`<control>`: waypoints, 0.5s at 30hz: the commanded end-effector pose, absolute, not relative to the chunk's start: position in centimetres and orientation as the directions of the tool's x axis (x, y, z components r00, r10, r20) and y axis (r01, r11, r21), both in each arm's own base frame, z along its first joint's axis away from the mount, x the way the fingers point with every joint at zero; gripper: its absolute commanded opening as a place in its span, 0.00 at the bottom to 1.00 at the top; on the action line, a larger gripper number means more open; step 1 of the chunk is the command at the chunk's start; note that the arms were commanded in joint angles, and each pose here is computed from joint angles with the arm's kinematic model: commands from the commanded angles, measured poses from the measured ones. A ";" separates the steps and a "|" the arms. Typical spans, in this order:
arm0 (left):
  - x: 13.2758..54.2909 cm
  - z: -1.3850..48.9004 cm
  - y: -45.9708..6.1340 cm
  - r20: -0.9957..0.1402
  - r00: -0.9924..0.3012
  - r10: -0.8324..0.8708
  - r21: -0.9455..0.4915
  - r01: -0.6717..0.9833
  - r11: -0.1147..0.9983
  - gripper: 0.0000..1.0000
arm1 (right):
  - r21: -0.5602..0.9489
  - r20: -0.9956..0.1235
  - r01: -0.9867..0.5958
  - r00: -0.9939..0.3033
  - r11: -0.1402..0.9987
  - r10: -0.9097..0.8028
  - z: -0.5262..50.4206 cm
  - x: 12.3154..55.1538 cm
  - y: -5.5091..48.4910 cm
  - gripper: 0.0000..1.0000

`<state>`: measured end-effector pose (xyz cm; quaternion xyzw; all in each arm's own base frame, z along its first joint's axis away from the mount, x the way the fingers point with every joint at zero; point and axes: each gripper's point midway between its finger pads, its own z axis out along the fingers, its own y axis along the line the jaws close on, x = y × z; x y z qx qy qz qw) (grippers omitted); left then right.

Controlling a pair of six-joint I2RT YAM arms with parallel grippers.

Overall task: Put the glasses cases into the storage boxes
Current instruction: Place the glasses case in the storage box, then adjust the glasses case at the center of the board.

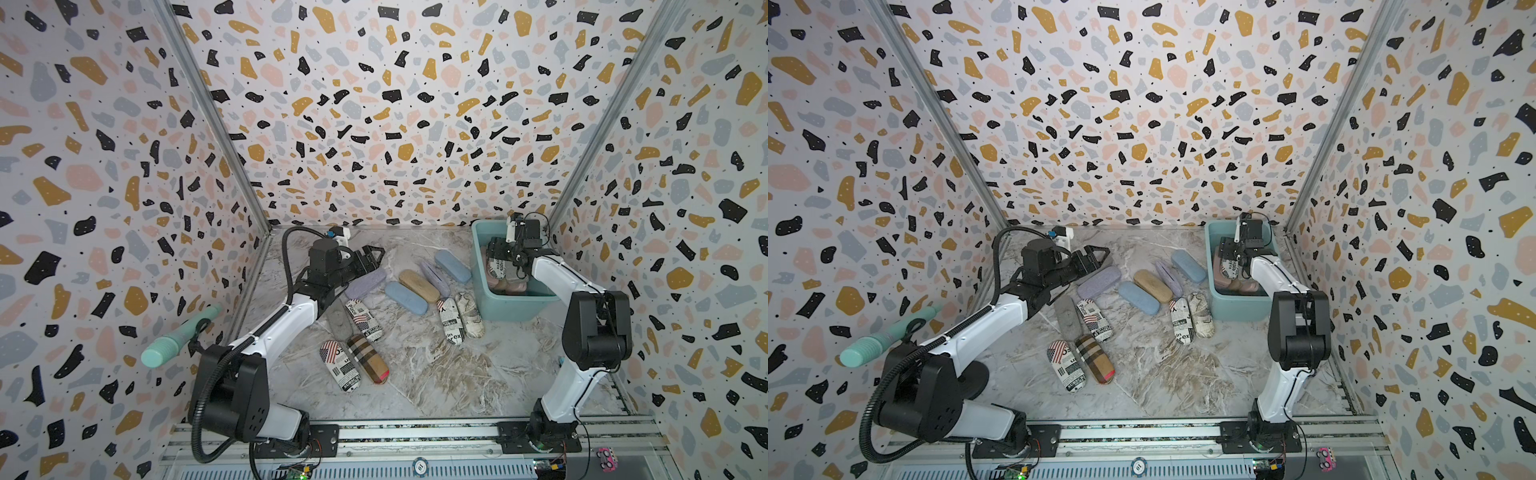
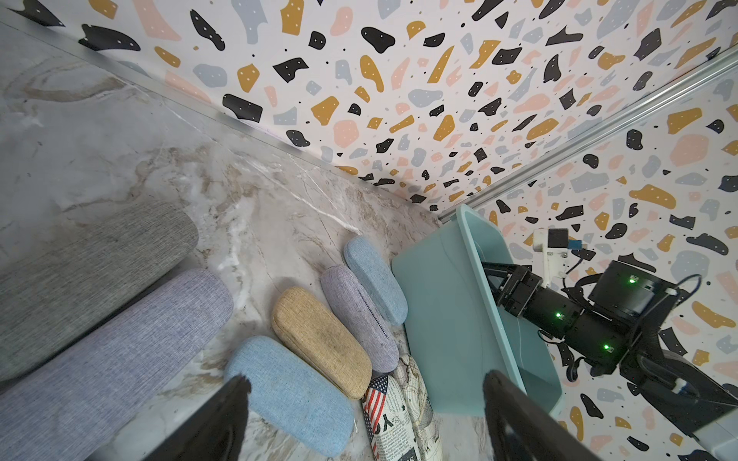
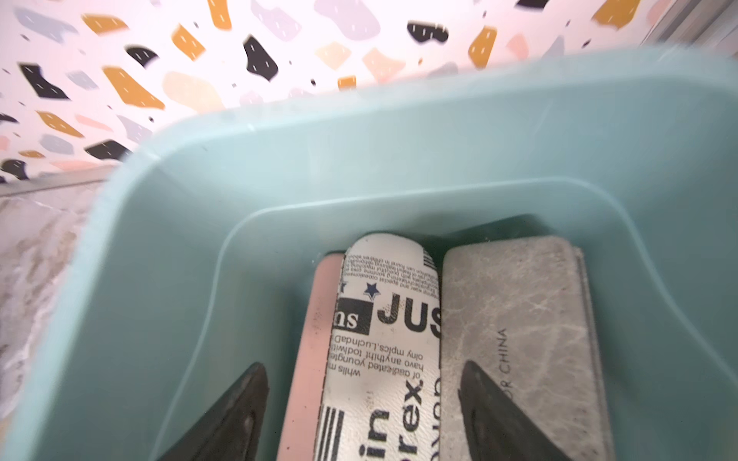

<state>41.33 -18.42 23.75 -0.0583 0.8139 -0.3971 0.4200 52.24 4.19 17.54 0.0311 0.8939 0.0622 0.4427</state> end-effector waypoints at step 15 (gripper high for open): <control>41.6 26.7 -14.6 -0.747 -0.490 -0.450 -0.585 0.161 0.795 0.93 | 0.076 -0.894 -0.197 -0.448 0.978 -0.021 27.9 43.4 14.3 0.75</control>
